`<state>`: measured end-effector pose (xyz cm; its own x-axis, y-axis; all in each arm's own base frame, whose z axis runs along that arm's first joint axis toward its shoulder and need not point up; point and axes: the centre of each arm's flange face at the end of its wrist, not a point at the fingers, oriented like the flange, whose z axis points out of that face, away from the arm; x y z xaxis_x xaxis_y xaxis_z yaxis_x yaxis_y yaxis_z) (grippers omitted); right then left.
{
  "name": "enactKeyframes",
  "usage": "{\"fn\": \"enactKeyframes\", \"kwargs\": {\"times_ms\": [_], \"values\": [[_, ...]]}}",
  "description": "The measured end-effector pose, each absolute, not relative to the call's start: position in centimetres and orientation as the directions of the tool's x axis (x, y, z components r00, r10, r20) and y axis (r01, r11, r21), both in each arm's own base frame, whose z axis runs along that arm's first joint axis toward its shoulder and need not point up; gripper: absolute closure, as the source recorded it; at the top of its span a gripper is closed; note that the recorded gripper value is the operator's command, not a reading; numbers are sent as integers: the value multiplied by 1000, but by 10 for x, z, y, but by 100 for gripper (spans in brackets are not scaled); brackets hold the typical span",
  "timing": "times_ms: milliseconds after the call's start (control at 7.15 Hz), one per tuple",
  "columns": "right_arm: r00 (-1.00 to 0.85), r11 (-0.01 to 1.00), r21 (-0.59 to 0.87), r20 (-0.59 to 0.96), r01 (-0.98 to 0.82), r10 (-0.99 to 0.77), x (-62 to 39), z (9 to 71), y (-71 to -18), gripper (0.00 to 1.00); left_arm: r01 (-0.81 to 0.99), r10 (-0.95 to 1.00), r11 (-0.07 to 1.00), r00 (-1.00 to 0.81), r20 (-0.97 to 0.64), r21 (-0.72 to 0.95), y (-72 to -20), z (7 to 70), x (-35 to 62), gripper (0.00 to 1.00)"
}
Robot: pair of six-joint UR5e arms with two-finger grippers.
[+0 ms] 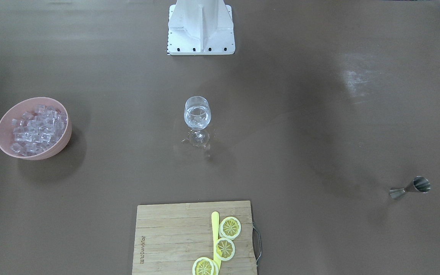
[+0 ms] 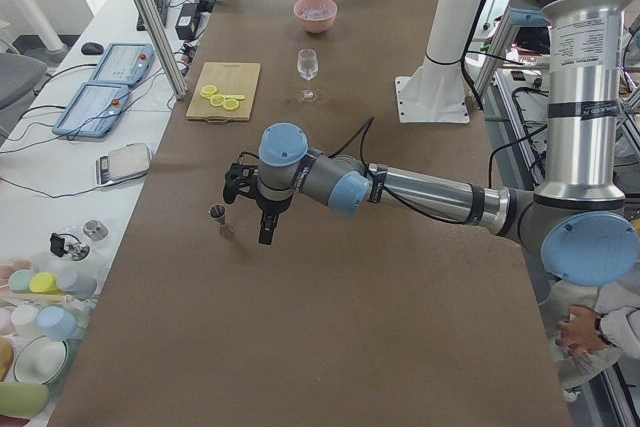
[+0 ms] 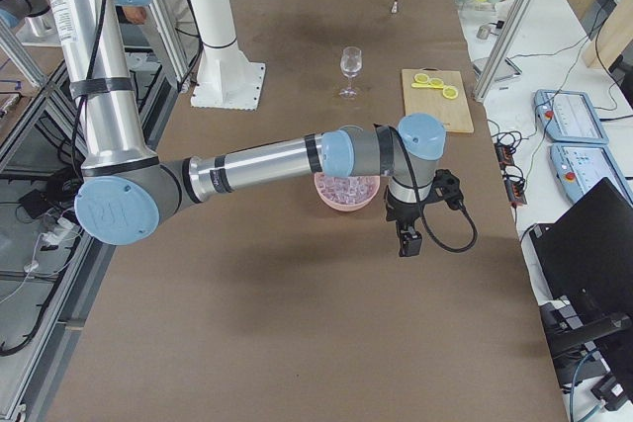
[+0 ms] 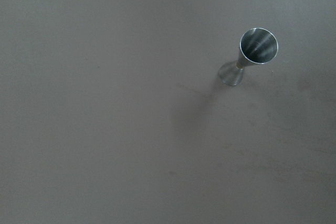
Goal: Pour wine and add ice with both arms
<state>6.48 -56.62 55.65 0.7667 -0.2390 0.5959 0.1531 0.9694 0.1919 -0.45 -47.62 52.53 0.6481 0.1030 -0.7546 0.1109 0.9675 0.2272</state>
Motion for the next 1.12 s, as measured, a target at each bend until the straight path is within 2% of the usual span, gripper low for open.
{"fn": "enactKeyframes", "kwargs": {"times_ms": [560,1119], "values": [[738,969,196,630,152,-243,62,595,-569,0,135,78,967,647,-759,214,-464,531,-19,1],[708,967,214,662,139,-248,60,588,-554,0,162,10,974,663,-749,156,-469,565,-32,1]]}}
